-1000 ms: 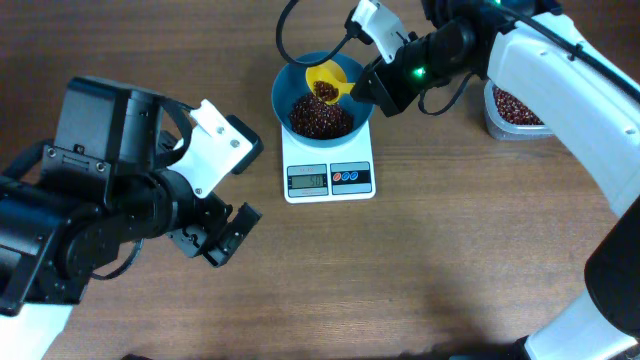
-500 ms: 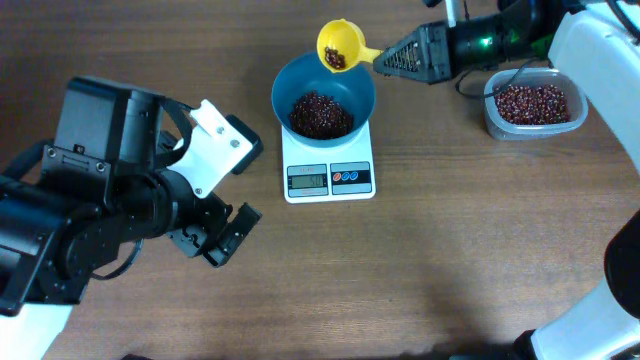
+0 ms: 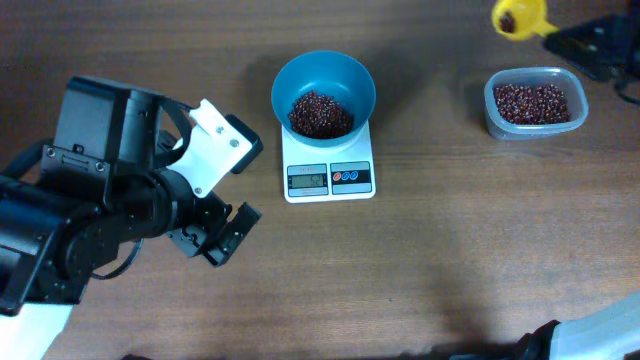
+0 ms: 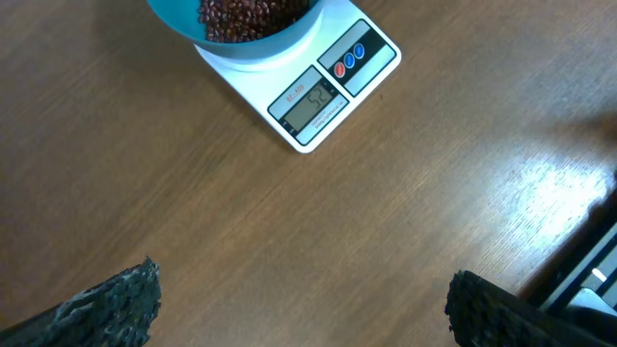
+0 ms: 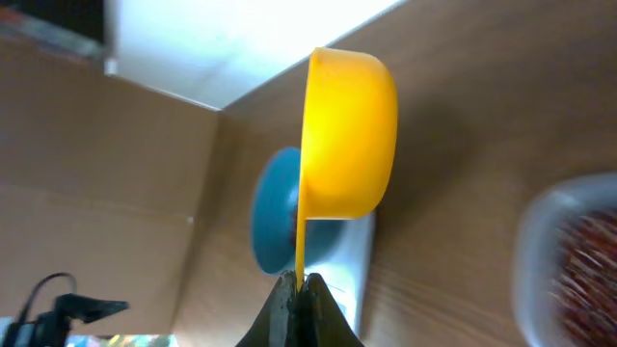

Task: Scoop item into bowl and weigh 50g on scale
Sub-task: 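Lift the yellow scoop with the right gripper back toward the bean tub, then bring the scoop back over the teal bowl with the right gripper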

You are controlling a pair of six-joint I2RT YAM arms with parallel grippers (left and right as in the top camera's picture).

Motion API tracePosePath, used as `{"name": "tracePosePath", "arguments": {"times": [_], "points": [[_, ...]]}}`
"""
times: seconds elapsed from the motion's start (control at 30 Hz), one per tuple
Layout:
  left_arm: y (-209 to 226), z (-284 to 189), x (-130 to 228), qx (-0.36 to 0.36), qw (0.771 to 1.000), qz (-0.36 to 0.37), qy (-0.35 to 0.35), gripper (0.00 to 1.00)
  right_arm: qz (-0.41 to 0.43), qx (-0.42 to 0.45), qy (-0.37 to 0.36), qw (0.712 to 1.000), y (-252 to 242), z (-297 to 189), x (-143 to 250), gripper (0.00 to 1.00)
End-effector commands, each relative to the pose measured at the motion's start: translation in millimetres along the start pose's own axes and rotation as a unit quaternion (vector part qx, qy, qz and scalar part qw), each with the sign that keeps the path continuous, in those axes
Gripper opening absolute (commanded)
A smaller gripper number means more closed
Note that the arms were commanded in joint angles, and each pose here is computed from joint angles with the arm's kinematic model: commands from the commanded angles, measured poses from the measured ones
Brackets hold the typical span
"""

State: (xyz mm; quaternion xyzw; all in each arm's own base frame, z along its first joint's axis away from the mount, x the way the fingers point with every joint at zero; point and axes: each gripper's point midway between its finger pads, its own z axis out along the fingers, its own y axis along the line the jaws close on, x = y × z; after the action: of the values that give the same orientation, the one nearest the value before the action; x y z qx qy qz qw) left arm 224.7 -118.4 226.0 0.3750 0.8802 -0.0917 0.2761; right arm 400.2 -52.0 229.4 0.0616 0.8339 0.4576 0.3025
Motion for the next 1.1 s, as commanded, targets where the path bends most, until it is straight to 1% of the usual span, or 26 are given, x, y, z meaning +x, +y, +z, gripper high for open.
{"name": "tracePosePath", "arguments": {"times": [0.0, 0.1, 0.13, 0.23, 0.27, 0.3, 0.37, 0.43, 0.47, 0.5, 0.53, 0.57, 0.6, 0.63, 0.67, 0.7, 0.73, 0.8, 0.83, 0.87, 0.9, 1.0, 1.07], "points": [[-1, -2, -2, 0.005, 1.000, 0.004, -0.005, 0.99, -0.032, 0.124, 0.013, 0.992, -38, -36, 10, 0.04], [-1, -2, -2, 0.005, 1.000, 0.004, -0.005, 0.98, -0.026, 0.223, 0.045, 0.974, -71, -49, 21, 0.04], [-1, -2, -2, 0.005, 1.000, 0.004, -0.005, 0.99, -0.031, 0.277, 0.071, 0.958, -85, -53, 27, 0.04], [-1, -2, -2, 0.005, 1.000, 0.004, -0.005, 0.99, -0.060, 0.362, 0.128, 0.922, -98, -47, 37, 0.04], [-1, -2, -2, 0.005, 1.000, 0.004, -0.005, 0.99, -0.077, 0.395, 0.148, 0.903, -101, -46, 39, 0.04], [-1, -2, -2, 0.005, 1.000, 0.004, -0.005, 0.98, -0.108, 0.438, 0.171, 0.876, -103, -39, 37, 0.04], [-1, -2, -2, 0.005, 1.000, 0.004, -0.005, 0.99, -0.158, 0.496, 0.184, 0.834, -102, -32, 27, 0.04], [-1, -2, -2, 0.005, 1.000, 0.004, -0.005, 0.99, -0.190, 0.530, 0.189, 0.804, -98, -26, 20, 0.04], [-1, -2, -2, 0.005, 1.000, 0.004, -0.005, 0.98, -0.210, 0.562, 0.193, 0.777, -96, -27, 16, 0.04], [-1, -2, -2, 0.005, 1.000, 0.004, -0.005, 0.98, -0.220, 0.574, 0.196, 0.764, -93, -25, 14, 0.04], [-1, -2, -2, 0.005, 1.000, 0.004, -0.005, 0.99, -0.226, 0.580, 0.198, 0.757, -91, -24, 14, 0.04], [-1, -2, -2, 0.005, 1.000, 0.004, -0.005, 0.99, -0.229, 0.585, 0.192, 0.754, -86, -20, 12, 0.04], [-1, -2, -2, 0.005, 1.000, 0.004, -0.005, 0.99, -0.210, 0.573, 0.163, 0.775, -76, -13, 6, 0.04], [-1, -2, -2, 0.005, 1.000, 0.004, -0.005, 0.99, -0.210, 0.528, 0.140, 0.811, -60, 2, 0, 0.04], [-1, -2, -2, 0.005, 1.000, 0.004, -0.005, 0.98, -0.227, 0.422, 0.105, 0.871, -18, 31, -15, 0.04], [-1, -2, -2, 0.004, 1.000, 0.004, -0.005, 0.99, -0.248, 0.319, 0.075, 0.912, 27, 51, -27, 0.04], [-1, -2, -2, 0.005, 1.000, 0.004, -0.005, 0.99, -0.266, 0.237, 0.065, 0.932, 60, 65, -28, 0.04], [-1, -2, -2, 0.005, 1.000, 0.004, -0.005, 0.99, -0.301, 0.175, 0.088, 0.933, 82, 84, -13, 0.04], [-1, -2, -2, 0.005, 1.000, 0.004, -0.005, 0.99, -0.326, 0.159, 0.103, 0.926, 94, 97, -3, 0.04], [-1, -2, -2, 0.005, 1.000, 0.004, -0.005, 0.99, -0.368, 0.146, 0.125, 0.910, 106, 114, 11, 0.04], [-1, -2, -2, 0.004, 1.000, 0.004, -0.005, 0.98, -0.391, 0.149, 0.148, 0.896, 108, 130, 24, 0.04], [-1, -2, -2, 0.005, 1.000, 0.004, -0.005, 0.98, -0.423, 0.122, 0.211, 0.873, 107, 173, 63, 0.04], [-1, -2, -2, 0.005, 1.000, 0.004, -0.005, 0.99, -0.442, 0.117, 0.238, 0.857, 104, 191, 79, 0.04]]}}
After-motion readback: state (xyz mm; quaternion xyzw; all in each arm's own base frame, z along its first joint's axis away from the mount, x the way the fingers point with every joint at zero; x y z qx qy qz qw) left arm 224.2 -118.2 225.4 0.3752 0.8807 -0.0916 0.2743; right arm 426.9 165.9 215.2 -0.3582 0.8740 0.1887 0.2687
